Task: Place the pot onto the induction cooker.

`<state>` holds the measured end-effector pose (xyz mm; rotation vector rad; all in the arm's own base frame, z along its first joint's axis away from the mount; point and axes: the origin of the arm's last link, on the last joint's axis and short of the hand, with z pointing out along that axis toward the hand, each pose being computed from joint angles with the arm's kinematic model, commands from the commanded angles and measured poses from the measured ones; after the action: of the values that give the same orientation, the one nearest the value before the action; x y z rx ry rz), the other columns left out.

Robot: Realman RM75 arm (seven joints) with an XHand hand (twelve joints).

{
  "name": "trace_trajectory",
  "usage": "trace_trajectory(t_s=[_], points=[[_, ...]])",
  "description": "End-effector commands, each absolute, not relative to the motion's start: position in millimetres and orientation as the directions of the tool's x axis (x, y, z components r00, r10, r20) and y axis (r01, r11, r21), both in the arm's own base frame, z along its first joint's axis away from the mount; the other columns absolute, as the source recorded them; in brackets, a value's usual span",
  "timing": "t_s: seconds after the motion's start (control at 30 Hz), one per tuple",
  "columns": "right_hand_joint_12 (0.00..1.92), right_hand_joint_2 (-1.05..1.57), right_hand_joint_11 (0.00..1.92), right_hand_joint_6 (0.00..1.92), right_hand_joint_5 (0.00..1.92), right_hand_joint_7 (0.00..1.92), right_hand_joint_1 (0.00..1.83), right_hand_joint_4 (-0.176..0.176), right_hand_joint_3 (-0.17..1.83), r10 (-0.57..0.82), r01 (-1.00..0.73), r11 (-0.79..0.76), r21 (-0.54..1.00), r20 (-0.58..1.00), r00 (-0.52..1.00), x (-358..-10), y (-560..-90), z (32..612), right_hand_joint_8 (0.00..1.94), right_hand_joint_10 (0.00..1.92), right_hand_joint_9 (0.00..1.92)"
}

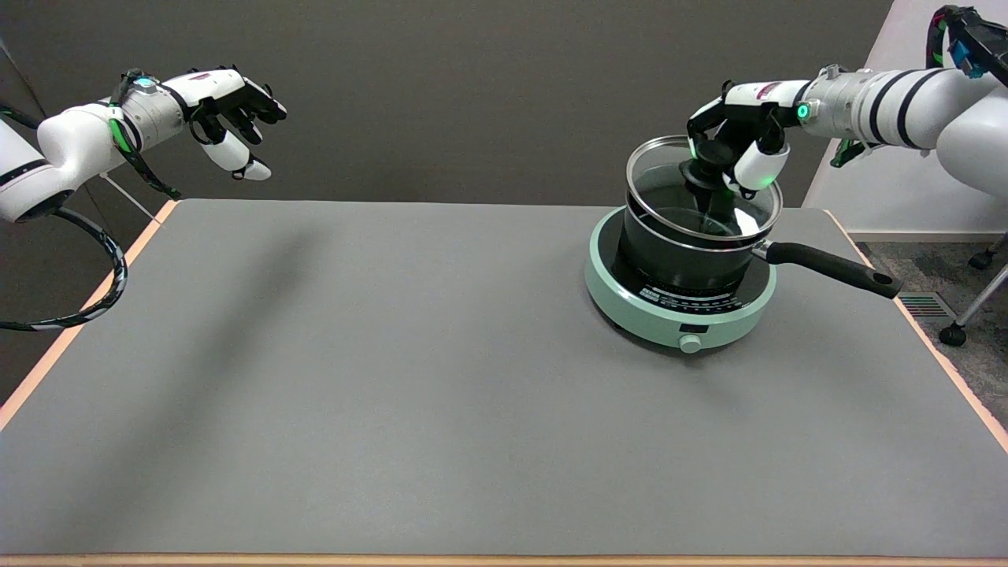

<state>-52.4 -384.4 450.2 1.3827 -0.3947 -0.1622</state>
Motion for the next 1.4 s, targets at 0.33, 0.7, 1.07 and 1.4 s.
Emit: trace_trajectory(t_s=[0.33,0.7,1.07,1.4], points=[[1.92,0.74,0.64,1.76,0.47,0.80,1.35,0.176,1.14,-0.392,-0.105,0.195,0.975,0.175,0.903,-57,-395,447,1.80,1.92,0.82],[1.92,0.74,0.64,1.77,0.47,0.80,1.35,0.176,1.14,-0.417,-0.084,0.210,0.974,0.167,0.894,-63,-396,452,1.80,1.92,0.82],[1.92,0.74,0.63,1.77,0.47,0.79,1.35,0.176,1.14,-0.436,-0.068,0.211,0.975,0.156,0.887,-63,-403,448,1.80,1.92,0.82],[1.92,0.74,0.63,1.77,0.47,0.79,1.35,0.176,1.14,-0.445,-0.068,0.222,0.973,0.163,0.881,-66,-404,450,1.81,1.92,0.82]])
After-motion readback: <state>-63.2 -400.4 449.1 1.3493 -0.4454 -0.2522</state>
